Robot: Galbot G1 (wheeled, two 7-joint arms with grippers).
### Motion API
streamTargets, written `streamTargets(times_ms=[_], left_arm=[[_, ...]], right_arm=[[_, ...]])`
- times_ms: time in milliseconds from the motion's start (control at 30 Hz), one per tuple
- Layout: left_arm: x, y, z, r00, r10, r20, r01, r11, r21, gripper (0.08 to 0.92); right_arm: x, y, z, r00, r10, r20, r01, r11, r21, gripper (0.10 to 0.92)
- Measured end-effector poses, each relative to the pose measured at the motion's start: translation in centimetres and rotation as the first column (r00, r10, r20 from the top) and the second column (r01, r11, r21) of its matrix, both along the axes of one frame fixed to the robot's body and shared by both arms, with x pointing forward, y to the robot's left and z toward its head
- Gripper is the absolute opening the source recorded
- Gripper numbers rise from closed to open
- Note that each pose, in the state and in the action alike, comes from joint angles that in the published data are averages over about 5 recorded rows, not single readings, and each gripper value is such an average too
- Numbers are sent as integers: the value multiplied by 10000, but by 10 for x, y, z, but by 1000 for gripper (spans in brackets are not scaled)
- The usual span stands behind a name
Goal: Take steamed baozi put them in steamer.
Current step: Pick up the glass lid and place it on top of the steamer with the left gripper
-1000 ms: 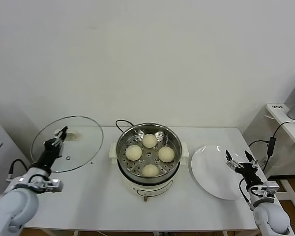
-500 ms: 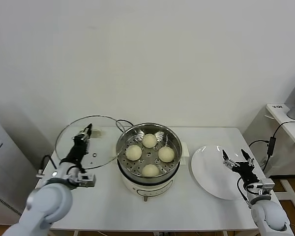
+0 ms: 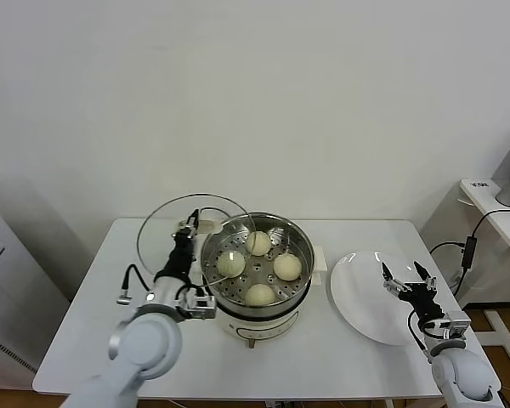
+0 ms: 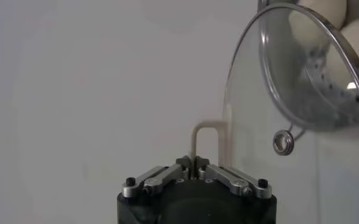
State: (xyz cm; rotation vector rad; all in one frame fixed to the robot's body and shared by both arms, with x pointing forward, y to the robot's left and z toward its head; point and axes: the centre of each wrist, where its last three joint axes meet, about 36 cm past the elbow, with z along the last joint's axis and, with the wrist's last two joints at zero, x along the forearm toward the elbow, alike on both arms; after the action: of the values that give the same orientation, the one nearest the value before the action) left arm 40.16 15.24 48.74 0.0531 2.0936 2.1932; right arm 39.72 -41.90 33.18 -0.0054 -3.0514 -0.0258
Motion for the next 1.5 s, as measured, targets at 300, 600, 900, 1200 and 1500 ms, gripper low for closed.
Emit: streamTargets(times_ms=[300,600,900,1200,1500], left_arm=[[-2,-37,-10,9995,-300,65,302,9993,-221,103],[0,-62,-18,9977,-671,67,673,9972,-326,103],[3,-79,-27,9951,-984,-4,983,9947,-300,103],[4,-89,-41,9938,-1104,-160,1100,9936,-240,103],[5,-98,-49,9925,-1189,-301,1183,9927,-219,103]], right_arm=[[-3,-1,-3,10000,-10,-41,10,10000,4,823],[-3,0,-3,10000,8,-38,-8,10000,-7,823],[-4,1,-3,10000,12,-42,-12,10000,5,823],[-3,2,-3,10000,10,-16,-10,10000,21,823],[-6,0,-4,10000,-10,-41,10,10000,9,823]])
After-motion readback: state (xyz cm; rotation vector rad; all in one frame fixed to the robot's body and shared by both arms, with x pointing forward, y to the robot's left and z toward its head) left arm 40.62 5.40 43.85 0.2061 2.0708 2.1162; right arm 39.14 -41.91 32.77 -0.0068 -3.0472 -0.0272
